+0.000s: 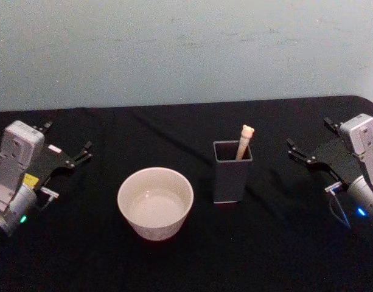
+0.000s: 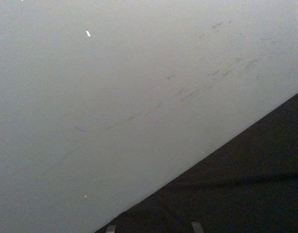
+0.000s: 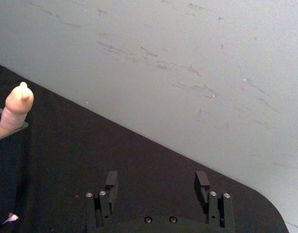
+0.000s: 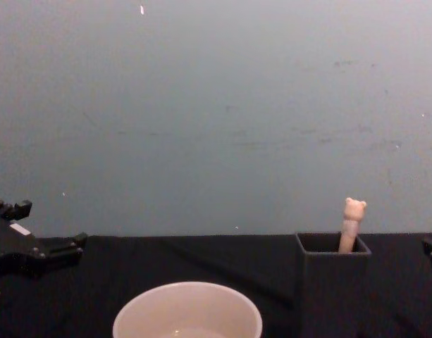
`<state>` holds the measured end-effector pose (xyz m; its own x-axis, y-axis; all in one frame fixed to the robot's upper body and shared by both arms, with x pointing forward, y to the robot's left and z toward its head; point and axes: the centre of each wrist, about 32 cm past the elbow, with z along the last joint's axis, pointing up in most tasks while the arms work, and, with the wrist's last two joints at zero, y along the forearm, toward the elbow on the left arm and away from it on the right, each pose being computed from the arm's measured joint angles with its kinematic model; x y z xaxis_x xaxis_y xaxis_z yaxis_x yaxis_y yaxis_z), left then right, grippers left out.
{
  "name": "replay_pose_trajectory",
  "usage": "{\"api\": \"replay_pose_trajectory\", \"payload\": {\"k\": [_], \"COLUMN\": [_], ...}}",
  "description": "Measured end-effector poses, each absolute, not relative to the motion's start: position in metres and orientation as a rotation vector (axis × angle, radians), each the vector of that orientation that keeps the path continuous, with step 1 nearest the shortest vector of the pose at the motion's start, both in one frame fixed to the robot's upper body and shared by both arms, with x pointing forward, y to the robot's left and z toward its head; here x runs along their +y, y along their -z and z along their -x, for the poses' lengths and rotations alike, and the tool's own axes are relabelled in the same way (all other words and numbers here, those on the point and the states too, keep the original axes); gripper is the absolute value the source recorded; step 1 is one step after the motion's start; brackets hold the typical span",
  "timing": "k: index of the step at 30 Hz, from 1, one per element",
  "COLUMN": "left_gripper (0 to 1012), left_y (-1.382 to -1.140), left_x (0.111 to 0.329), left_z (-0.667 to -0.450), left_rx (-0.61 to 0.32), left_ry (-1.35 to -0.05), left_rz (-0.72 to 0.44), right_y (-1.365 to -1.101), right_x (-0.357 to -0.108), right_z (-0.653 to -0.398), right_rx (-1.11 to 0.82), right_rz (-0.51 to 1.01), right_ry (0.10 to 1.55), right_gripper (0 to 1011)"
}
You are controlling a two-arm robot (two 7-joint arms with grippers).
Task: Pick up the stirring spoon with one hand, stir inside the cup, then place it back in its original position.
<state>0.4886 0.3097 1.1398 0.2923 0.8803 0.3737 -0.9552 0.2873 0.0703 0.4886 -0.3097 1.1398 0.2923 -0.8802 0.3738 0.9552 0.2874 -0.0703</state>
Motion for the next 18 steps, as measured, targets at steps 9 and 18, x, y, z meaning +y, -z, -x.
{"api": "replay_pose_trajectory", "payload": {"k": [9, 18], "left_gripper": [1001, 1001], "left_y": [-1.1398, -1.1398], "left_x": [0.3097, 0.3097], "left_z": [-0.4886, -0.4886], "left_rx": [-0.285, -0.285], "left_ry": [-1.248, -1.248], "left_rz": [-0.305, -0.304], "right_y": [-1.1398, -1.1398], "right_x": [-0.3097, -0.3097], "right_z": [-0.4886, -0.4886], "right_rx": [-0.285, -0.285], "right_rz": [0.305, 0.304], "right_ry": [1.248, 1.248], "right_gripper": [1002, 1002]}}
